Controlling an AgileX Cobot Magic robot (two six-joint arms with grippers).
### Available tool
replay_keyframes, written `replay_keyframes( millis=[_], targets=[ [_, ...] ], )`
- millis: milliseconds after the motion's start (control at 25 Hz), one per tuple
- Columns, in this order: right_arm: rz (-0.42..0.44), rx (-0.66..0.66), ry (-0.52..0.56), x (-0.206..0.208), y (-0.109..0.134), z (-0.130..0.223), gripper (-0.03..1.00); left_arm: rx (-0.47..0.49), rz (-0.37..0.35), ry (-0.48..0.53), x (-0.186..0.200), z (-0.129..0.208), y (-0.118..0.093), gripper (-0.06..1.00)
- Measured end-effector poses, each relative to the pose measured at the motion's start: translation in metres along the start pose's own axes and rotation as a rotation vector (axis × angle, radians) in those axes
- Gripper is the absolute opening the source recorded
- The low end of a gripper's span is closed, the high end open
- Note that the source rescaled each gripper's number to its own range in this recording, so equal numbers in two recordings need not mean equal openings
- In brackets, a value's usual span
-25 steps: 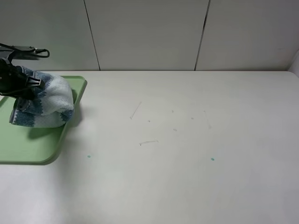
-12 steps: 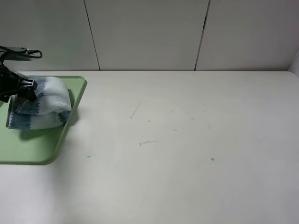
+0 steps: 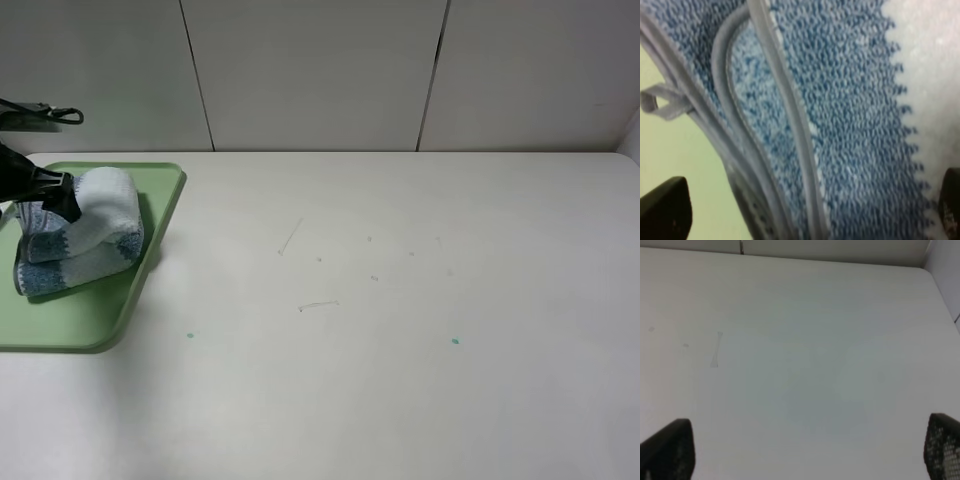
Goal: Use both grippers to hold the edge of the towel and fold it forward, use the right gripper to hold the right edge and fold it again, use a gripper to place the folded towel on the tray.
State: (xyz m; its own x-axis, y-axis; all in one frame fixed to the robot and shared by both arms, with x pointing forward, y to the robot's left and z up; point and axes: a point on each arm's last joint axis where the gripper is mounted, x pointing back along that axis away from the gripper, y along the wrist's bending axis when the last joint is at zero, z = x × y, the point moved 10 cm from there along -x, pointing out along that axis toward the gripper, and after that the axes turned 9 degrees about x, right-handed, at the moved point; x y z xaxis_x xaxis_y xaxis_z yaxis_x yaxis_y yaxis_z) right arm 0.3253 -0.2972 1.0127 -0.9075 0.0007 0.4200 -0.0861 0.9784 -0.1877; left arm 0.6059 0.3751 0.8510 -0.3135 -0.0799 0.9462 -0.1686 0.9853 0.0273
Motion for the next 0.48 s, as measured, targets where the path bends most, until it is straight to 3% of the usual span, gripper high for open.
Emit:
replay_keyframes(
  millis=[200,480],
  targets=[
    [0.0,0.0,0.0,0.0,0.0,0.0,1.0,0.004,-0.002,-0.042,0.037,-0.003,0.001,1.0],
    [0.0,0.0,0.0,0.0,0.0,0.0,1.0,0.009,-0.005,-0.024,0.096,0.017,0.002,1.0]
  ],
)
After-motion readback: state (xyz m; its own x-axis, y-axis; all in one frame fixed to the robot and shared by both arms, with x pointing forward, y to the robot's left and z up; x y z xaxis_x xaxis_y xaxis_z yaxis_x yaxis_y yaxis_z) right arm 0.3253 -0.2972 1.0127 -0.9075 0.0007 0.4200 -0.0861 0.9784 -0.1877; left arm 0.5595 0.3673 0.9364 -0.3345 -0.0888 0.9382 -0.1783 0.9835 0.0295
